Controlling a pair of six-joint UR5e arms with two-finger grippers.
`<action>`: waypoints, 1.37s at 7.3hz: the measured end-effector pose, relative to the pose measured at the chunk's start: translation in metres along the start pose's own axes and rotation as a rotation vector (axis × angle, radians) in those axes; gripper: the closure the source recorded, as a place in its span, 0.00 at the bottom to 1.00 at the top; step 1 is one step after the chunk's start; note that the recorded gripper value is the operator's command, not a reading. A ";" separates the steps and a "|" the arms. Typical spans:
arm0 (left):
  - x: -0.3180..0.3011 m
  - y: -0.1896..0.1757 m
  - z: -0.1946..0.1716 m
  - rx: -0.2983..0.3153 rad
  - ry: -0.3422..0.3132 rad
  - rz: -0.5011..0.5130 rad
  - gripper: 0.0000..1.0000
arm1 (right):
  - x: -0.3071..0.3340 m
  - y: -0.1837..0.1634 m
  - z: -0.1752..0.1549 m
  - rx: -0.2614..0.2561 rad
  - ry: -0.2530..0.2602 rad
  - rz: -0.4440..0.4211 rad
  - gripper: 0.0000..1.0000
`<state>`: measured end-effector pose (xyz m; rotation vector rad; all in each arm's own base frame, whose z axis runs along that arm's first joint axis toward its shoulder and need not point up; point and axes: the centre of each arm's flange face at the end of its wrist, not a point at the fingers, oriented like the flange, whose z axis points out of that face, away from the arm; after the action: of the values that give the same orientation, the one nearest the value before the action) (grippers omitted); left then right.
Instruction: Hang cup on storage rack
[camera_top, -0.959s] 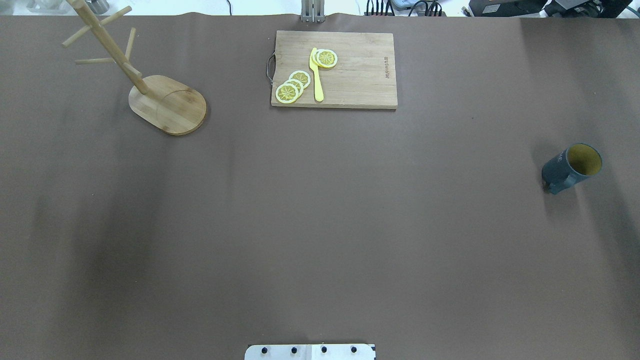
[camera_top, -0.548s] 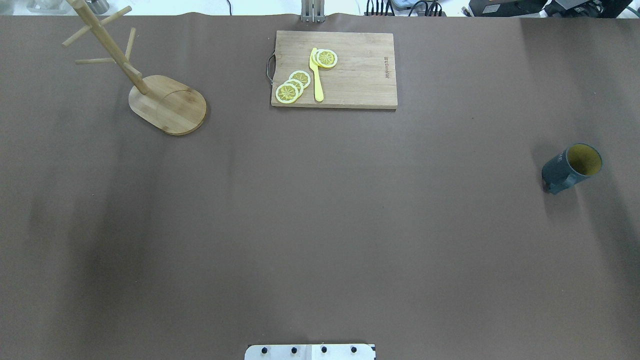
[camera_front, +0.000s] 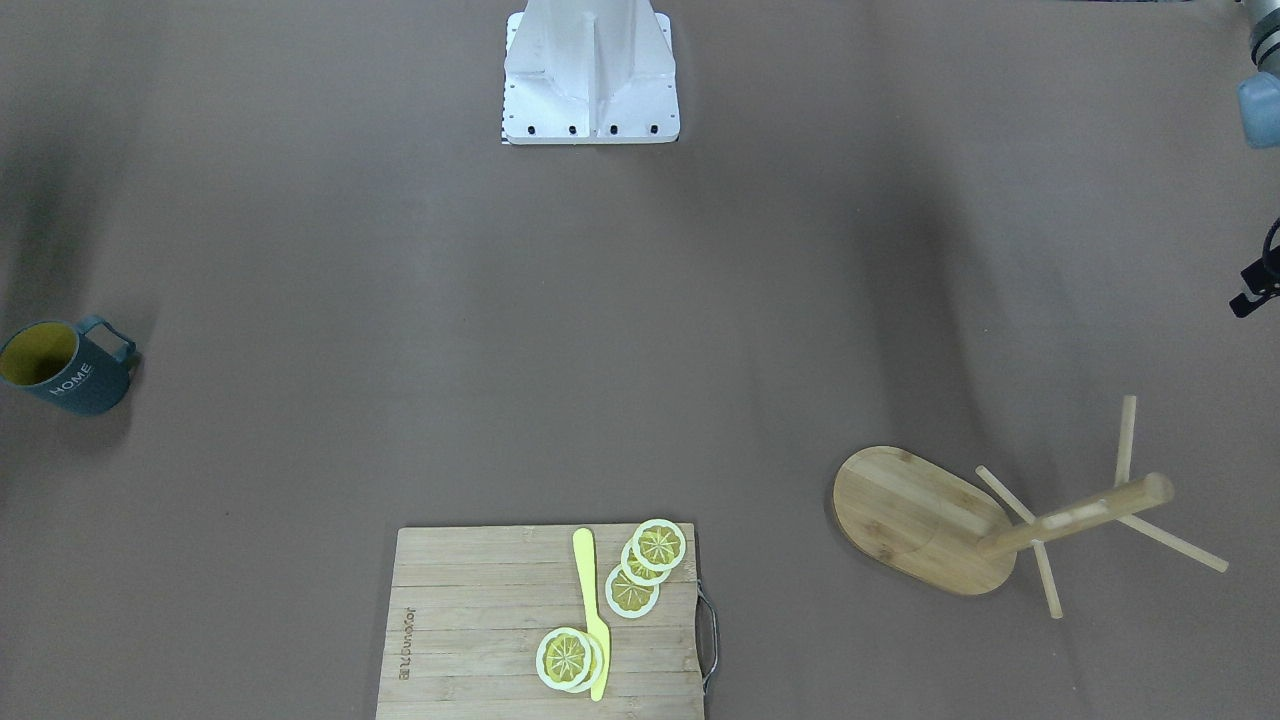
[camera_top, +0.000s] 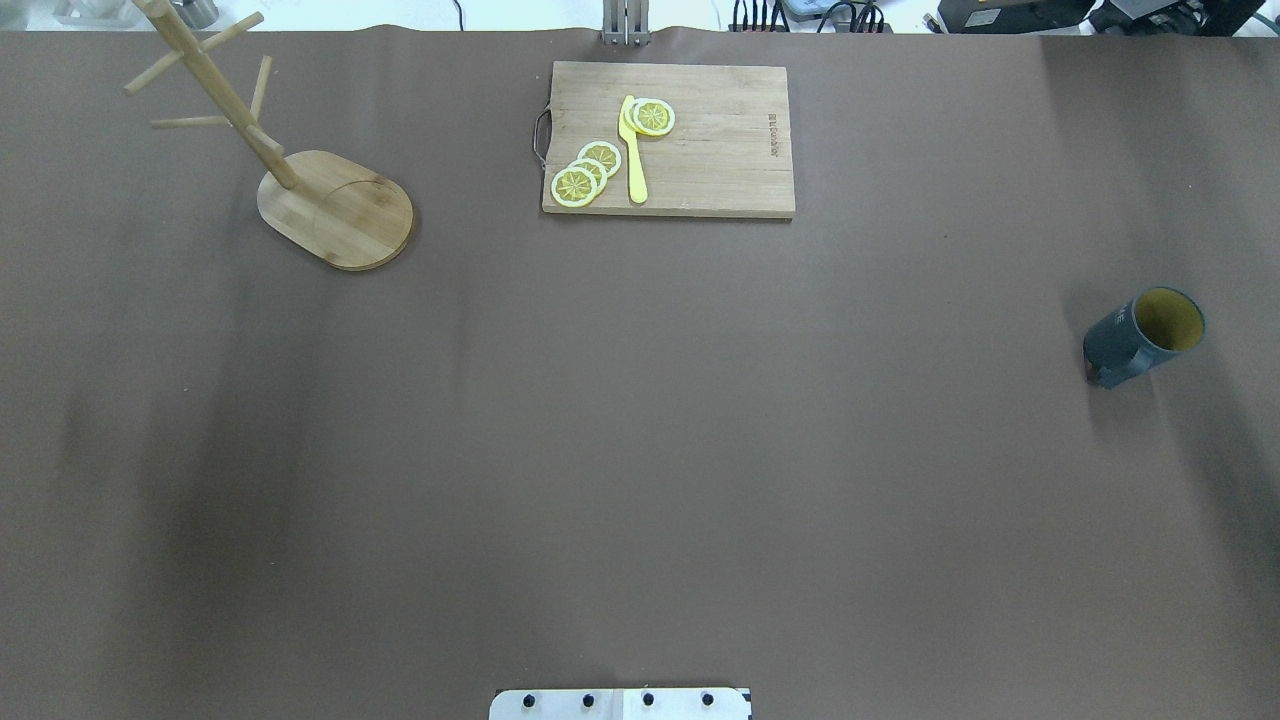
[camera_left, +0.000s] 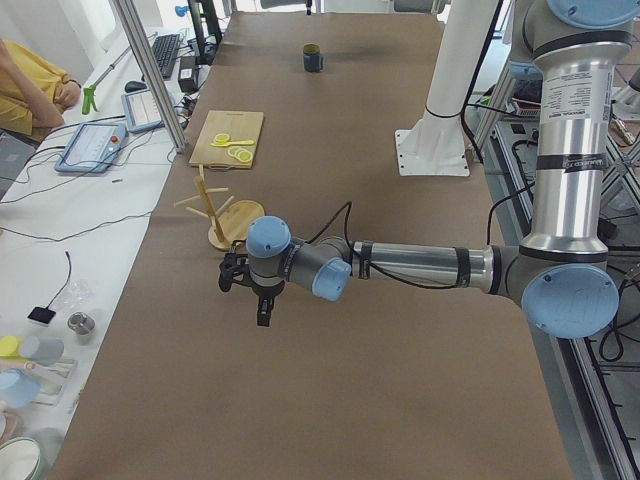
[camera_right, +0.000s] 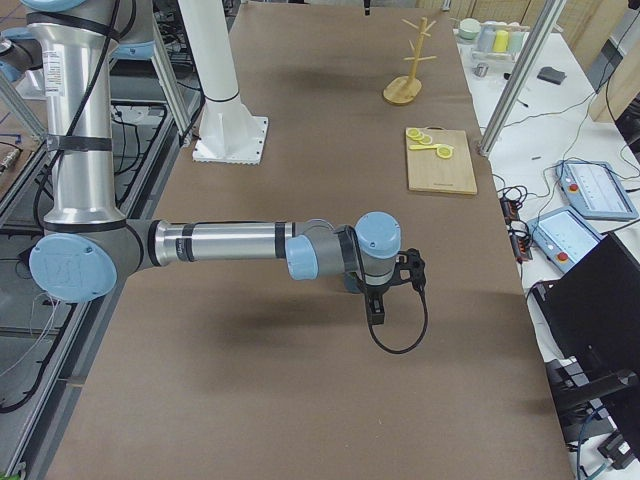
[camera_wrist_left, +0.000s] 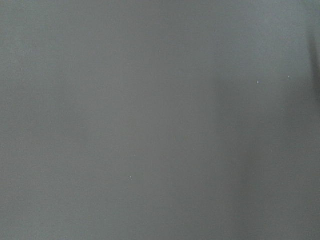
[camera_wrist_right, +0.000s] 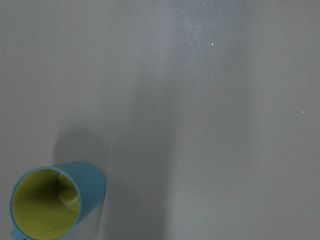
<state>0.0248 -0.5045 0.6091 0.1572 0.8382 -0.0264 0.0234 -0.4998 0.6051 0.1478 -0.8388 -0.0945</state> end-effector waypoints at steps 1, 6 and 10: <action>0.000 0.005 -0.002 0.002 0.001 0.002 0.02 | -0.006 0.002 0.006 -0.013 -0.008 -0.007 0.00; -0.005 0.023 -0.003 -0.001 -0.001 0.011 0.02 | -0.054 0.003 0.063 -0.130 -0.031 0.017 0.03; -0.008 0.027 -0.002 0.018 -0.001 0.032 0.02 | -0.085 -0.049 0.104 -0.168 -0.031 0.092 0.06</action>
<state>0.0202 -0.4773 0.6170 0.1873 0.8345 -0.0042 -0.1122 -0.5461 0.6027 -0.0504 -0.8631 -0.0808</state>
